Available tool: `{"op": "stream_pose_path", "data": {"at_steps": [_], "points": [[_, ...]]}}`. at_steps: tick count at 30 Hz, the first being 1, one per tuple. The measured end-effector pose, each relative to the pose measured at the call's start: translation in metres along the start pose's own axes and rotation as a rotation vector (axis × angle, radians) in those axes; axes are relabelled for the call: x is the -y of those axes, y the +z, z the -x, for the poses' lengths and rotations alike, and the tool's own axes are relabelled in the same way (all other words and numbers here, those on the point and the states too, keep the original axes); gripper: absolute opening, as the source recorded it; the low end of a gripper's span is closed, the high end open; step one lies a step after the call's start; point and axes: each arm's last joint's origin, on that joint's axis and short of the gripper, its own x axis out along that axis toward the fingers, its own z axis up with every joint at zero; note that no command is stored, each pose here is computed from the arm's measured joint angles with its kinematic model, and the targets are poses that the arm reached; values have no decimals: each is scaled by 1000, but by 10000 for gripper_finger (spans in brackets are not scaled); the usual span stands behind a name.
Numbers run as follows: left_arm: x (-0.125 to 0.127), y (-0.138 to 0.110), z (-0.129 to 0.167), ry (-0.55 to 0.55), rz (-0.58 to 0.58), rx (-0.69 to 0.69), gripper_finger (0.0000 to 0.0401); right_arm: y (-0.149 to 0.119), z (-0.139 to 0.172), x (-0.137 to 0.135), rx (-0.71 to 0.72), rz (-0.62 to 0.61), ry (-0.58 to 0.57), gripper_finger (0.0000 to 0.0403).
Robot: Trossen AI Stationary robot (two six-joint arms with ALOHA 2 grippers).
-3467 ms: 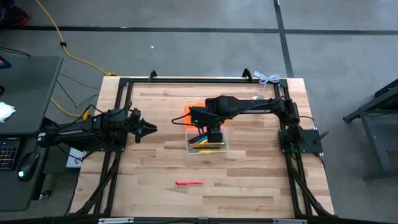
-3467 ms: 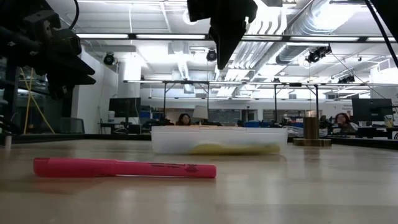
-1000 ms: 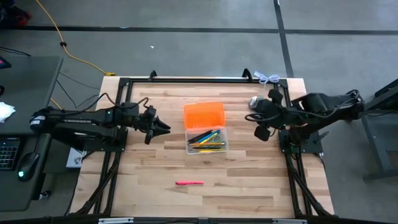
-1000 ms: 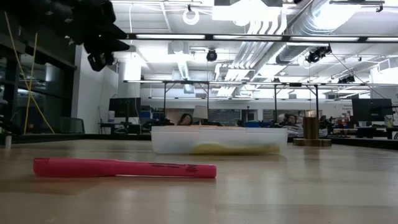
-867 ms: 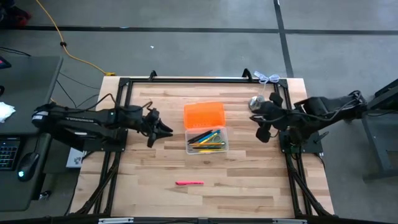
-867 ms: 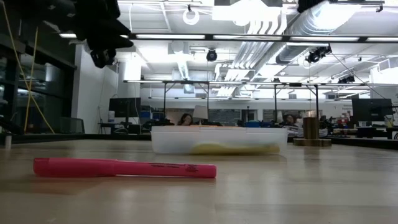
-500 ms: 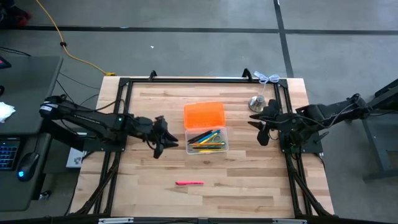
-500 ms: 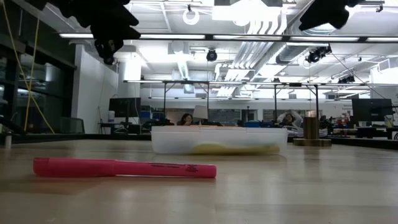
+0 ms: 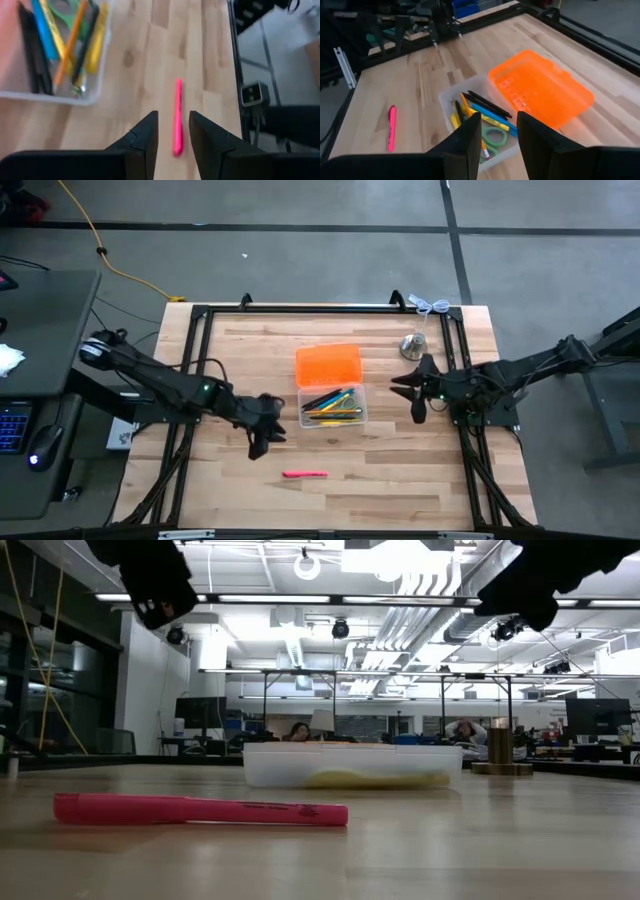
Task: Pick & place school supplies into a supply box
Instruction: Put the pink pen into the orange supply box
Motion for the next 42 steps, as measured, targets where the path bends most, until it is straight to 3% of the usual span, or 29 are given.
{"op": "stream_pose_path", "data": {"at_steps": [6, 17, 26, 42], "points": [[24, 2, -14, -15, 20, -48, 140, -13, -6, 3, -6, 2, 9, 103], [62, 17, -50, 40, 102, -45, 140, -29, -5, 5, -19, 38, 171, 103], [68, 18, -78, 95, 145, -139, 140, -29, 23, 10, 24, 67, 232, 103], [63, 8, -91, 147, 215, -193, 140, -47, 42, 24, -10, 100, 288, 103]]}}
